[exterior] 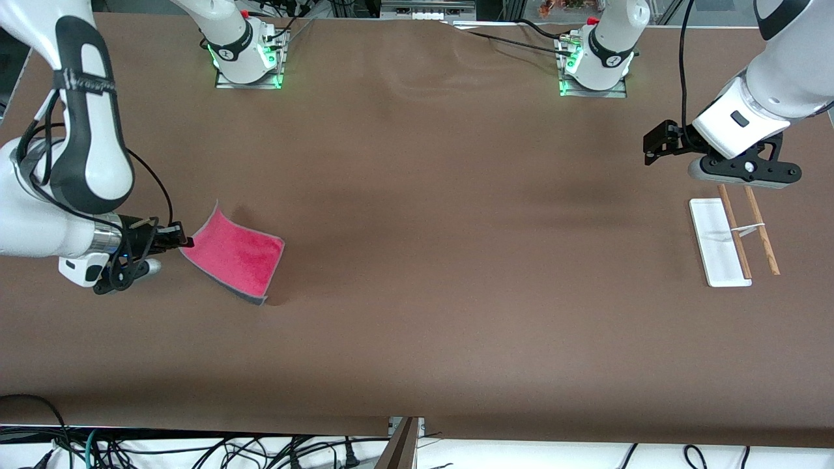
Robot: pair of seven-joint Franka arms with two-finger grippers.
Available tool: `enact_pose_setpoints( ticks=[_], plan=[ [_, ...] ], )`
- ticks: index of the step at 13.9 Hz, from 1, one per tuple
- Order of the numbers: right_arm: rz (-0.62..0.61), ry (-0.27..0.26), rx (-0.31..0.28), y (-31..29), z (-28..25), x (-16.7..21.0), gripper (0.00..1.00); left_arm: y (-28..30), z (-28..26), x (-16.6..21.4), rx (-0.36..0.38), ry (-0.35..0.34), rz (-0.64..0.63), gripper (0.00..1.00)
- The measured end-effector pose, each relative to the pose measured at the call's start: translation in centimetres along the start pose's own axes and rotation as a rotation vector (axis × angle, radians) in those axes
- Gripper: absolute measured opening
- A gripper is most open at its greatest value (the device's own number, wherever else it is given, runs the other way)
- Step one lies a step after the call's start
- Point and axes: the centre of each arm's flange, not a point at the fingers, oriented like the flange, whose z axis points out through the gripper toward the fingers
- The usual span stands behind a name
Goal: Pass towel and hang on rack
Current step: 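Grasp the towel edge with the right gripper and lift it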
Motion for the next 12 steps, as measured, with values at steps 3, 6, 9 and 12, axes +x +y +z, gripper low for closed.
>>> enact_pose_setpoints(
  ticks=[3,6,9,12],
  plan=[
    [0.035,-0.03,-0.068,-7.1,-3.7,1.2,0.02,0.0,0.0,0.0,0.0,-0.002,0.0,1.0],
    [0.059,-0.056,-0.148,-14.3,-5.5,1.5,0.02,-0.3,0.1,-0.1,-0.031,-0.009,-0.012,1.0],
    [0.118,-0.076,-0.179,-21.0,-7.8,1.0,0.02,-0.4,1.0,-0.1,-0.104,-0.065,-0.019,1.0],
    [0.196,-0.07,-0.198,-26.6,-10.2,-0.1,0.02,-1.3,2.5,0.4,-0.139,-0.098,0.088,1.0]
  ],
)
